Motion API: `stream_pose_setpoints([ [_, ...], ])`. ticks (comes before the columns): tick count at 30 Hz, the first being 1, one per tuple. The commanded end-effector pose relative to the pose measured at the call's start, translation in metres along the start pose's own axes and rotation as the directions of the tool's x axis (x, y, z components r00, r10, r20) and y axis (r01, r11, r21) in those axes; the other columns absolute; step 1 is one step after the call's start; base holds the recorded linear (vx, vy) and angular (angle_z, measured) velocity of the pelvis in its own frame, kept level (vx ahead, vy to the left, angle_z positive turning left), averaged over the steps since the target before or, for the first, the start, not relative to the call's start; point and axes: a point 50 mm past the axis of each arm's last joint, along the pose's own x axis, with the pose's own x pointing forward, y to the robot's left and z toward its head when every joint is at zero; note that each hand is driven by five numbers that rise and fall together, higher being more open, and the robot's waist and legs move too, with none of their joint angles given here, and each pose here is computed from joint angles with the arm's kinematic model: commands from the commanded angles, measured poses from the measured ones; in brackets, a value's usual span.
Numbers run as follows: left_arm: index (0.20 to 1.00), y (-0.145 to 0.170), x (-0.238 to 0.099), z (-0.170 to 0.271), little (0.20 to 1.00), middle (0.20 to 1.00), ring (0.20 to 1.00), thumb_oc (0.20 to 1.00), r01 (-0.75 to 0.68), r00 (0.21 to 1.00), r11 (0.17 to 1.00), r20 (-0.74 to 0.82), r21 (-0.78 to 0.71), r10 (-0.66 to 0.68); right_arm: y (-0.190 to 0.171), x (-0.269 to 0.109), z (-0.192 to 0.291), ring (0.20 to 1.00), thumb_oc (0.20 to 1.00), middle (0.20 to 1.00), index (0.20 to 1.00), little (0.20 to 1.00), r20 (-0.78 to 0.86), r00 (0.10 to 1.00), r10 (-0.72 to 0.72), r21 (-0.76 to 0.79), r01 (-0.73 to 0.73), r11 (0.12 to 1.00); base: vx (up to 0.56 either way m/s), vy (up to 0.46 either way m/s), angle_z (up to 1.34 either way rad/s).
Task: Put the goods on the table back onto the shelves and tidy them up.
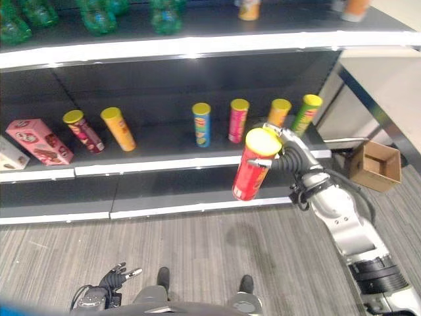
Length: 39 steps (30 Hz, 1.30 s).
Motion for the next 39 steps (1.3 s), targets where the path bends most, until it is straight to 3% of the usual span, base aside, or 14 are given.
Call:
stream_pose_setpoints([
  [1, 1.000, 0.026, 0.001, 0.021, 1.000, 1.000, 1.000, 1.000, -0.064, 0.995, 0.996, 0.081, 0.060, 0.059, -0.019, 0.028, 0.031, 0.200, 0.200, 0.200, 0.200, 0.200, 0.178, 0.983, -0.043, -0.073, 0.056, 0.996, 0.05, 0.224, -0.59],
  [10, 1.000, 0.026, 0.001, 0.015, 1.000, 1.000, 1.000, 1.000, -0.043, 0.998, 0.997, 0.049, 0.064, 0.040, -0.014, 0.028, 0.034, 0.200, 0.200, 0.200, 0.200, 0.200, 0.186, 0.982, -0.023, -0.035, 0.030, 0.999, 0.10, 0.146, 0.13],
  [28, 1.000, 0.003, -0.003, -0.009, 1.000, 1.000, 1.000, 1.000, 0.010, 1.000, 0.999, -0.019, 0.047, -0.009, 0.001, 0.040, 0.032, 0.200, 0.200, 0.200, 0.200, 0.200, 0.175, 0.984, 0.037, -0.059, -0.027, 0.998, 0.11, -0.093, 0.27],
  [39, 1.000, 0.003, -0.002, 0.002, 1.000, 1.000, 1.000, 1.000, -0.010, 0.999, 0.999, 0.030, -0.030, 0.011, -0.004, 0.061, 0.019, 0.200, 0.200, 0.200, 0.200, 0.200, 0.128, 0.992, -0.010, -0.176, 0.032, 0.984, 0.03, -0.078, 0.09],
])
